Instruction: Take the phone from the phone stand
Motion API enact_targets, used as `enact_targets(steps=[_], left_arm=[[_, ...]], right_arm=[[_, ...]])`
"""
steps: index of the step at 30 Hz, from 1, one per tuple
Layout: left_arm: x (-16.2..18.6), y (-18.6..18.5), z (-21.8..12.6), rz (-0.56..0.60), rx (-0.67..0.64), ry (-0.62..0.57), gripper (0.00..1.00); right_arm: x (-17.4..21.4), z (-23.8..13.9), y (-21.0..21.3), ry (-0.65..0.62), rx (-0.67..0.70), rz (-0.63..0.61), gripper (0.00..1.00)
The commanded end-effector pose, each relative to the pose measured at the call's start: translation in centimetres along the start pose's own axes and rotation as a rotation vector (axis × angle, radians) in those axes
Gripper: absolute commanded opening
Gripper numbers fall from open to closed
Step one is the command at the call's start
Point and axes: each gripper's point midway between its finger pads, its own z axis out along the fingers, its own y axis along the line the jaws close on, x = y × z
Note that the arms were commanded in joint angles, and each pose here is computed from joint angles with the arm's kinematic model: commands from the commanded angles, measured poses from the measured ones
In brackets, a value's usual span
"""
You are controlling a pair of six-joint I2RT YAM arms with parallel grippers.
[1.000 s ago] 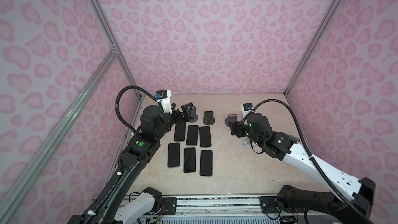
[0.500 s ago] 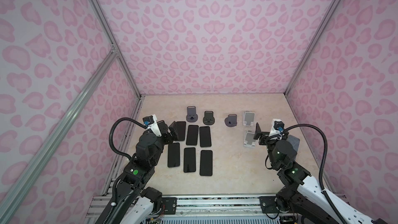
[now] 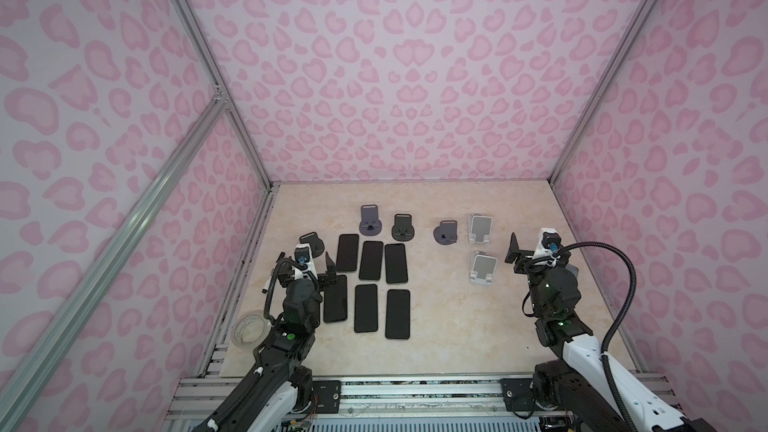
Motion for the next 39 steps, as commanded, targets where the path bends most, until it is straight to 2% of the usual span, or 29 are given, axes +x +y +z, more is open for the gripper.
enact_targets(steps=[1,5,7,9,14,19,21,26,29,32,36,39], left_arm=[[-2.7,1.6,0.2,-0.037,-0.077,-0.188,0.98],[-0.2,0.3,2.8,0.011,-0.032,-0.121,0.98],[0.4,0.6,3.6,-0.014,-0.046,-0.122,0.98],[1.0,0.8,4.6,-0.020,-0.038,-0.106,0.98],[3.9,0.9,7.2,-0.071,0.023,-0.016,0.98],[4.6,0.7,8.9,-0.090,0.069,0.045,0.98],[4.7,0.4,9.6,-0.088,0.091,0.076,0.98],[5.0,0.4,9.9,-0.096,0.106,0.103,0.98],[4.9,0.5,10.1,-0.101,0.105,0.107,0.98],[5.0,0.4,10.0,-0.101,0.107,0.109,0.98],[5.0,0.5,10.1,-0.101,0.106,0.111,0.98],[5.0,0.4,10.0,-0.100,0.107,0.111,0.98]], right_arm=[[-0.8,0.1,-0.6,-0.094,0.018,0.065,1.00],[1.6,0.8,-2.0,-0.051,0.074,0.073,1.00],[2.8,0.9,-3.2,-0.026,0.124,0.113,1.00],[3.7,1.0,-3.9,-0.004,0.140,0.104,1.00],[6.1,1.9,-4.0,0.058,0.128,0.079,1.00],[6.8,3.1,-2.8,0.038,0.068,0.012,1.00],[7.9,3.5,-2.7,0.103,0.066,0.002,1.00],[9.1,4.2,-2.2,0.139,0.043,-0.010,1.00],[10.3,3.9,-1.9,0.117,0.015,-0.009,1.00],[10.5,3.4,-2.7,0.041,0.056,0.018,1.00],[11.2,4.0,-4.0,0.126,0.107,0.052,1.00],[11.1,4.5,-4.5,0.095,0.130,0.068,1.00]])
